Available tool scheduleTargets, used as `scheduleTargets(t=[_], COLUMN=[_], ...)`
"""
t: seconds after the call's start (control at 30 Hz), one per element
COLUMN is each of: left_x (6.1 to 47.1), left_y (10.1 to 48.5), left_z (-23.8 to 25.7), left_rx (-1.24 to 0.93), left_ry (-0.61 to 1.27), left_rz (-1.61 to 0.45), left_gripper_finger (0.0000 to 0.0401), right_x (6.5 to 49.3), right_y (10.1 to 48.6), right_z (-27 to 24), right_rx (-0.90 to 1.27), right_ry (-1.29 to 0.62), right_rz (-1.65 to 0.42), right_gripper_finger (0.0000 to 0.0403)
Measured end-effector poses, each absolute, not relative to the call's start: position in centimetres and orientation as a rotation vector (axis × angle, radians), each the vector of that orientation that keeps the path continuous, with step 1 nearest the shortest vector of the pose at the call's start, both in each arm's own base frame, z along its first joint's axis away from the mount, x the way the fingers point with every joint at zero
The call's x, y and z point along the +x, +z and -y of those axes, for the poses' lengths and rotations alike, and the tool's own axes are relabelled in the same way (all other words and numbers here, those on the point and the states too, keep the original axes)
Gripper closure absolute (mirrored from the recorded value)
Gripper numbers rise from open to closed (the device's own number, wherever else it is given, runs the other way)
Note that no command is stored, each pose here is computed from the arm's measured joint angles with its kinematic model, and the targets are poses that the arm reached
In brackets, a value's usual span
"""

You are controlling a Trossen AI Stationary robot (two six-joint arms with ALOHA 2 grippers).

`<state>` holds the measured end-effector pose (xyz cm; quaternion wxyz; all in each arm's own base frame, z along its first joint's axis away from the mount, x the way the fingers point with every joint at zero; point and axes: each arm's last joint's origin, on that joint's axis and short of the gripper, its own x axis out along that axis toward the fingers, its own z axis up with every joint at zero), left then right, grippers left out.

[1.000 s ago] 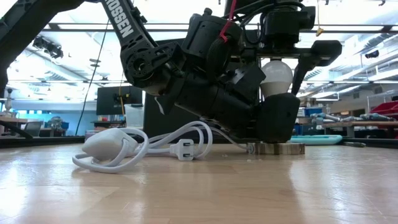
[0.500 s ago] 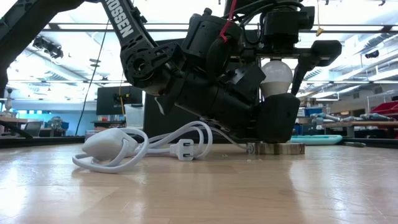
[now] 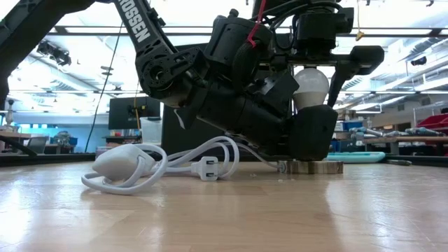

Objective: Screw lightbulb
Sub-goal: Insert the lightbulb into the socket

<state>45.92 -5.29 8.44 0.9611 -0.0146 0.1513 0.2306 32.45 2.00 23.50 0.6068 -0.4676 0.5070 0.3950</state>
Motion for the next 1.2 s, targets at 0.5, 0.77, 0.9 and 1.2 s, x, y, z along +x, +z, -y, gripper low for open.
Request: scheduleTargets(t=[0.5, 0.77, 0.9, 1.2], left_x=[45.92, 45.92, 45.92, 45.92], left_y=[8.44, 8.44, 8.44, 8.44], left_z=[5.29, 5.29, 5.29, 5.25], left_rx=[-0.028, -0.029, -0.029, -0.029], left_ry=[0.467, 0.466, 0.468, 0.467], left_rz=[-0.306, -0.306, -0.306, -0.307], left_gripper_finger=[0.0195, 0.0195, 0.0195, 0.0195], right_x=[32.48, 32.49, 32.51, 32.50], right_y=[23.38, 23.38, 23.38, 23.40], right_z=[-2.00, -2.00, -1.98, -1.99], right_rx=[-1.079, -1.083, -1.088, -1.065], right_ry=[0.913, 0.915, 0.908, 0.887], right_rz=[-1.175, -1.173, -1.176, -1.186], right_gripper_finger=[0.0142, 0.0148, 0.0131, 0.0152])
